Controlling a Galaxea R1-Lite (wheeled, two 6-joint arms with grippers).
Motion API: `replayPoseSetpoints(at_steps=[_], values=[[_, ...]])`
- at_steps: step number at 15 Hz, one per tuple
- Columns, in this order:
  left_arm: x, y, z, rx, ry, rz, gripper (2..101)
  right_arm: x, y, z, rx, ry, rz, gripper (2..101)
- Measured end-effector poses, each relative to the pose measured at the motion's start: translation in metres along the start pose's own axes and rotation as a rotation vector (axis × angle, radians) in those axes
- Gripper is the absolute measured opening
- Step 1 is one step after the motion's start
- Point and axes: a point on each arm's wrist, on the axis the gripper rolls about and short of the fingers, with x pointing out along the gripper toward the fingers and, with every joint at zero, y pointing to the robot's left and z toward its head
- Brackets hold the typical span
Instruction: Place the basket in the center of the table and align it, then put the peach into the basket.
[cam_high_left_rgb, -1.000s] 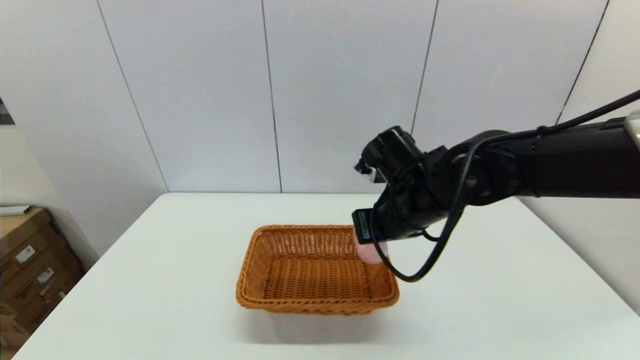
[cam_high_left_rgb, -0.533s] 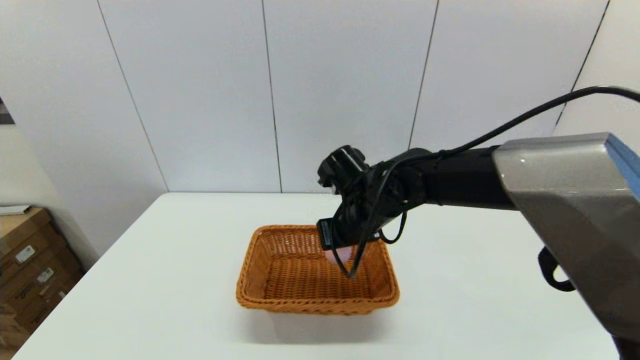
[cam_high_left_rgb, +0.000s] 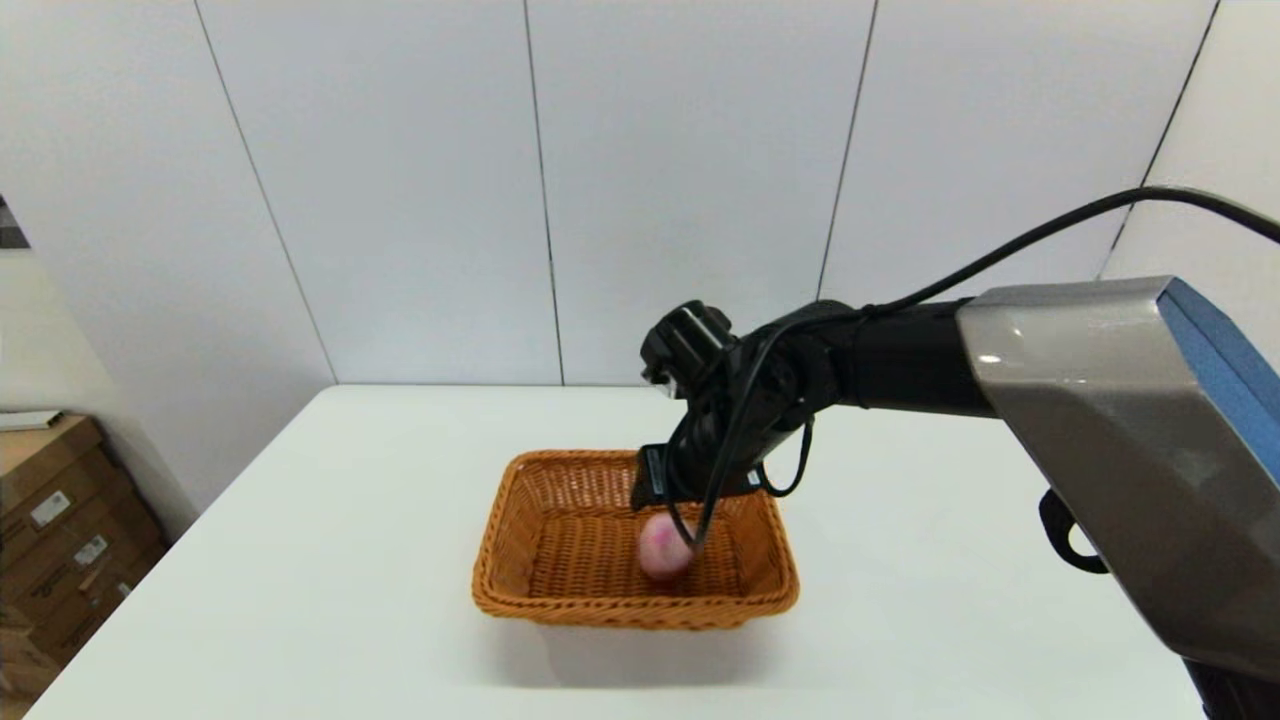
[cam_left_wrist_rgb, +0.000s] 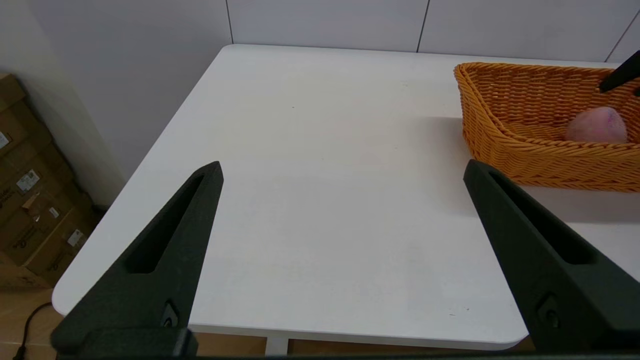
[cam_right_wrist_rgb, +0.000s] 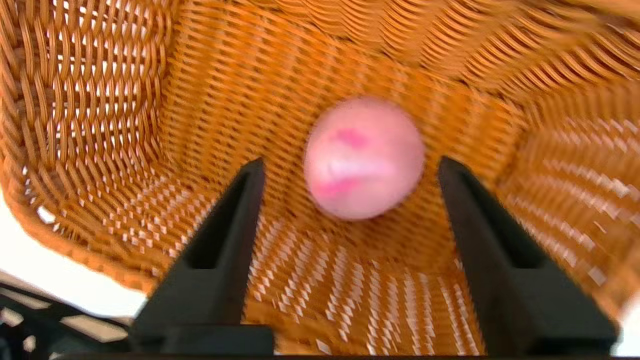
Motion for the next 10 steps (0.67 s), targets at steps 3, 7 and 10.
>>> replayPoseSetpoints(at_steps=[3, 7, 10], values=[[0.000, 0.000, 0.000, 0.000, 0.000, 0.000, 97.8, -0.020, -0.032, 0.014, 0.072, -0.028, -0.012, 80.6], [0.000, 0.000, 0.000, 0.000, 0.000, 0.000, 97.8, -0.062, -0.108, 0.033, 0.200, -0.084, -0.037, 87.4], [0.000, 0.000, 0.000, -0.001, 0.000, 0.000, 97.8, -0.089, -0.180, 0.037, 0.294, -0.140, -0.109, 90.8]])
